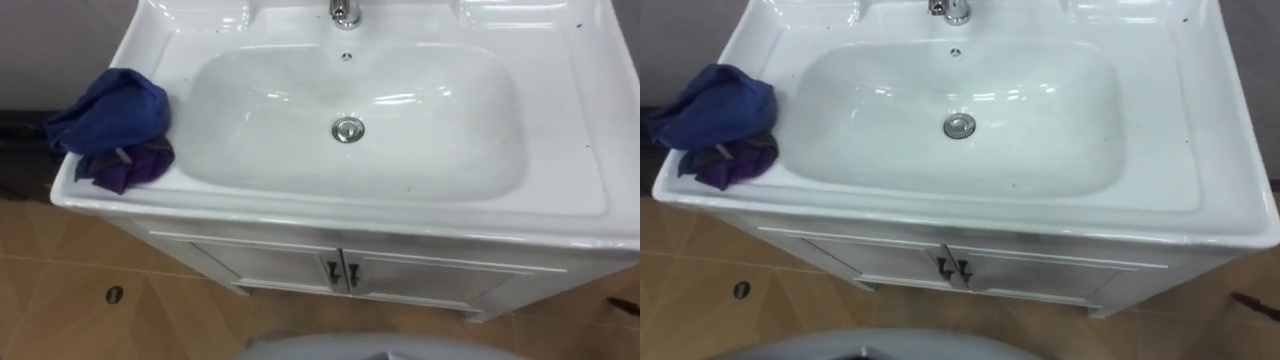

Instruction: Wipe basin

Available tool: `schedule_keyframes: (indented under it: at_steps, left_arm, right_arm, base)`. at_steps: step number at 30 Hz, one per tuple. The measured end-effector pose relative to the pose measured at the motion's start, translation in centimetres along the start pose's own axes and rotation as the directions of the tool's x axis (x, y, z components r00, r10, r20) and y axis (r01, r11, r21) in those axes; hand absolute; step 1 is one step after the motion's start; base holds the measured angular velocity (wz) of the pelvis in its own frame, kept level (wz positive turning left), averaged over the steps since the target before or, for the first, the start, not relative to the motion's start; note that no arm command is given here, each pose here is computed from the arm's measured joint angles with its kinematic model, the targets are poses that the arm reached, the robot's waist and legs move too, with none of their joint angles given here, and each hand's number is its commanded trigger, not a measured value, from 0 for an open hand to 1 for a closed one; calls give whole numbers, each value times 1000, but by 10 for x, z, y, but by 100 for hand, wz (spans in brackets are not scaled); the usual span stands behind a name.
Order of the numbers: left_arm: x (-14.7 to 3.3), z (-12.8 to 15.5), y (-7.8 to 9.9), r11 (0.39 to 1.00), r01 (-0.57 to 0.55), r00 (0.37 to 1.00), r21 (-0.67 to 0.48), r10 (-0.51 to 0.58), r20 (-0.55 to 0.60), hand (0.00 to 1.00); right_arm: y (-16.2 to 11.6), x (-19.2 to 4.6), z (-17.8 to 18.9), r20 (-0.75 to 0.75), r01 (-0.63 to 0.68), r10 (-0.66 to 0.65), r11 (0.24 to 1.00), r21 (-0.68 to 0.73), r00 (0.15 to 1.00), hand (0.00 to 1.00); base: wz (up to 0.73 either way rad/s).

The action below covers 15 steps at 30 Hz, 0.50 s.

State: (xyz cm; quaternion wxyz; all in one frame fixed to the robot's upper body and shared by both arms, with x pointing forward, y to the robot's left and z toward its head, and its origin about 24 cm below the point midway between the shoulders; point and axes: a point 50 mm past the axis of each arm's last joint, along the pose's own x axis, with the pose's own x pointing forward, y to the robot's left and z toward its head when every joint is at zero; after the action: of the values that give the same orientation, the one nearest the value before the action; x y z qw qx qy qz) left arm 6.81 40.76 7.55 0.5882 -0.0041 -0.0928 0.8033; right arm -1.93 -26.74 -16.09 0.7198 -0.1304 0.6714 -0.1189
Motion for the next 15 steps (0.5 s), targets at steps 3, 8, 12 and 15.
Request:
schedule_keyframes:
  at_steps: [3, 8, 12, 15]
  left_arm:
    - [7, -24, 23, 994, -85, 989, 67, 93, -115, 0]
    - [9, -69, 66, 957, -211, 914, 201, 266, -307, 0]
    - [1, -98, 110, 891, -269, 835, 365, 405, -374, 0]
    - [-10, -115, 140, 828, -242, 805, 506, 462, -371, 0]
  right_arm:
    - [-2, -1, 5, 29, 10, -10, 1000, -10, 1000, 0]
    - [-4, -1, 12, 41, 17, -16, 1000, -21, 999, 0]
    - [-3, -1, 11, 30, 17, -16, 999, -37, 999, 0]
    - [-3, -1, 8, 15, 19, -18, 999, -42, 1000, 0]
  base:
    - [11]
    - [16]
    - [1]
    - [0]
